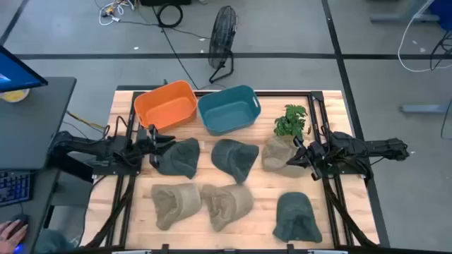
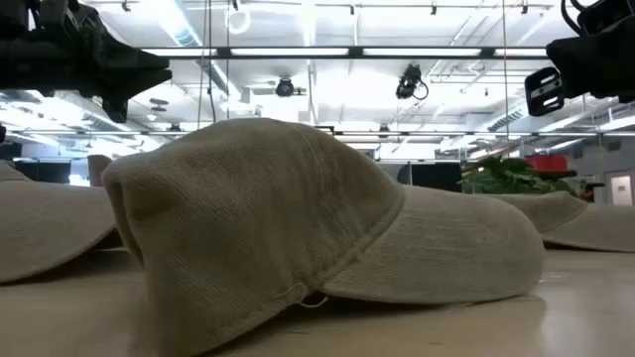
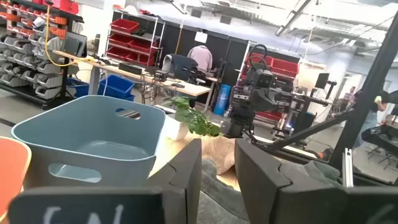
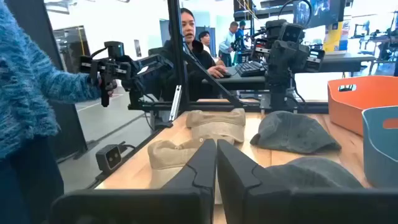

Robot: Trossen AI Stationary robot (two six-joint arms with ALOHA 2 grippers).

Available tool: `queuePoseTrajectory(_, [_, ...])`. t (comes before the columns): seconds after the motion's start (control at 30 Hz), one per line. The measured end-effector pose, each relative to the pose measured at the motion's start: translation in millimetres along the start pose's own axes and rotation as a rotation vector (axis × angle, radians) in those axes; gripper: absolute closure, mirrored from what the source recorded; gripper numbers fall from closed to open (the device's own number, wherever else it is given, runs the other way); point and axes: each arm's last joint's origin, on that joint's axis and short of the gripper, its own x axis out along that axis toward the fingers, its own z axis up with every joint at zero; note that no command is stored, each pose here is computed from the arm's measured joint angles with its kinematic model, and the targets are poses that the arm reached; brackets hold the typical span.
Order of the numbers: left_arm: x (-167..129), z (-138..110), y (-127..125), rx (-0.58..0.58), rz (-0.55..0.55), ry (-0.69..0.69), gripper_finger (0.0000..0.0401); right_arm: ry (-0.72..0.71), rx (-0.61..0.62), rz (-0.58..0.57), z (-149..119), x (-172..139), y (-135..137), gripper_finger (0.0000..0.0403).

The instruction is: Pick & Place hat

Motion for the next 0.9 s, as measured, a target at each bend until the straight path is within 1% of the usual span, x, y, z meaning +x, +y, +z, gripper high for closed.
queuePoseTrajectory(0.23, [0, 0, 0, -0.001, 0.0, 0.0, 0.0302, 0.0, -0.013, -0.004, 0, 0, 0, 0.0382])
queuePoseTrajectory(0.4, [0, 0, 0, -0.001, 0.0, -0.001, 0.0302, 0.003, -0.119, -0.052, 0, 0, -2, 0.0382])
queuePoseTrajectory(0.43, [0, 0, 0, -0.002, 0.0, -0.003, 0.0302, 0.003, -0.121, -0.069, 0, 0, -2, 0.0382])
queuePoseTrajectory(0.5, [0, 2, 0, -0.009, -0.004, -0.018, 0.0302, 0.003, -0.075, -0.08, 0, 0, -2, 0.0382])
queuePoseTrajectory(0.57, [0, 4, -1, -0.019, -0.009, -0.036, 0.0302, -0.003, -0.055, -0.09, 0, 0, -3, 0.0382])
queuePoseTrajectory(0.67, [0, 6, -2, -0.01, -0.025, -0.054, 0.0302, -0.068, -0.062, -0.105, 6, 0, -3, 0.0382])
queuePoseTrajectory(0.8, [0, 11, -4, 0.011, -0.056, -0.086, 0.0302, -0.233, -0.148, -0.099, 22, -3, 0, 0.0382])
queuePoseTrajectory(0.9, [-1, 26, -7, 0.023, -0.064, -0.123, 0.0302, -0.357, -0.164, -0.138, 34, -6, 0, 0.0382])
